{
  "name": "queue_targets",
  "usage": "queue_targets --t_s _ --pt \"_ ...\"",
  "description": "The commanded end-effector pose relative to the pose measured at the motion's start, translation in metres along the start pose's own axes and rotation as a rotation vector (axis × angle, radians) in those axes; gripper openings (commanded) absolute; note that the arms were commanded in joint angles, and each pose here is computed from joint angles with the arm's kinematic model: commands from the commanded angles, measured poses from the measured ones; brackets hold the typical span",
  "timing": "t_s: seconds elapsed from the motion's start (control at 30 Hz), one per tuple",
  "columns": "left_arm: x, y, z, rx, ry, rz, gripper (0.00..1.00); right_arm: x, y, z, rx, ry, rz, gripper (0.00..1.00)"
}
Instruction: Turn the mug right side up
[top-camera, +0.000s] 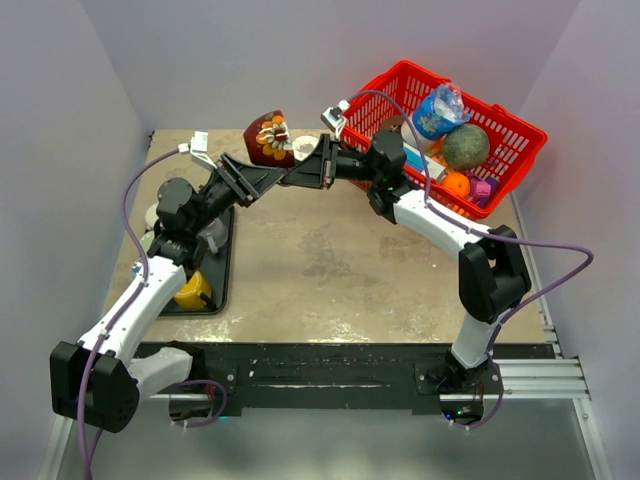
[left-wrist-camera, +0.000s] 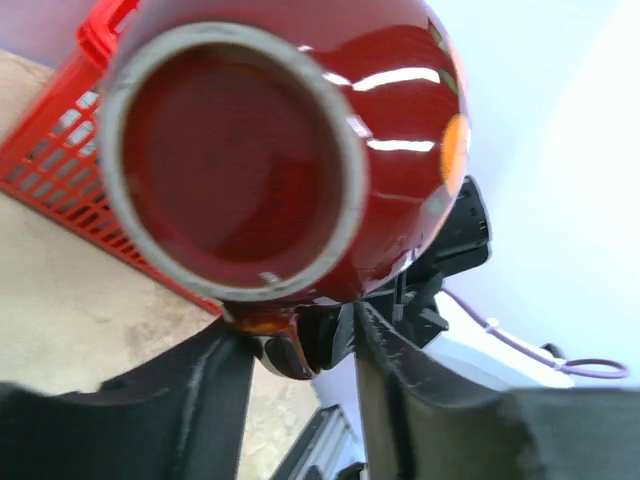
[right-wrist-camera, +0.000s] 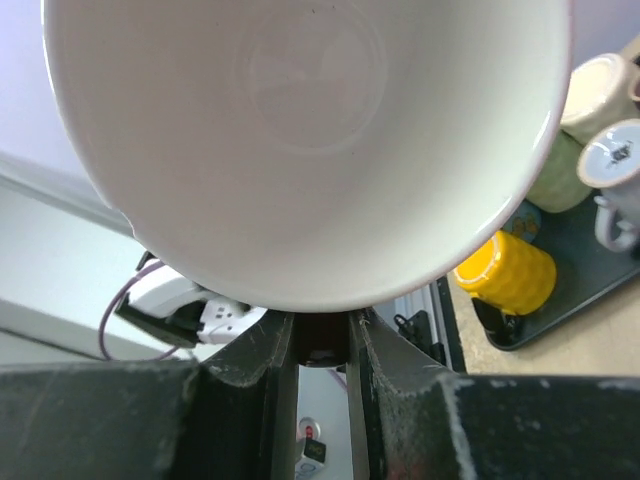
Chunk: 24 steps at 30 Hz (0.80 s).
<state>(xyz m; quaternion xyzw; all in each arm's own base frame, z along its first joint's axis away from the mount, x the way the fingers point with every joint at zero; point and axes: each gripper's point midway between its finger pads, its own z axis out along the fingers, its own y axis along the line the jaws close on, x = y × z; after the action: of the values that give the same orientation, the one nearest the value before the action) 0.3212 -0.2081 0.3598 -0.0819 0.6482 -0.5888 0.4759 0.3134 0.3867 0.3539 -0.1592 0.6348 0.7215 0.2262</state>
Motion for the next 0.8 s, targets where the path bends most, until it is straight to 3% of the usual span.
queue_targets --t_s 0.0,0.1,0.33,0.77 --pt "-0.003 -0.012 -0.004 0.015 0.004 0.114 0.65 -0.018 0.028 0.002 0.001 -0.092 -0.113 0.0" --pt "-0.003 -0.006 -0.006 -0.025 0.007 0.168 0.78 -0.022 0.026 0.0 0.031 -0.118 -0.138 0.0" --pt "-0.003 0.015 -0.008 -0.14 0.04 0.229 0.99 -0.025 0.014 -0.002 0.103 -0.152 -0.131 0.0" --pt "0.003 0.085 -0.044 -0.522 0.094 0.29 0.99 -0.049 -0.046 -0.057 0.611 -0.308 -0.224 0.0"
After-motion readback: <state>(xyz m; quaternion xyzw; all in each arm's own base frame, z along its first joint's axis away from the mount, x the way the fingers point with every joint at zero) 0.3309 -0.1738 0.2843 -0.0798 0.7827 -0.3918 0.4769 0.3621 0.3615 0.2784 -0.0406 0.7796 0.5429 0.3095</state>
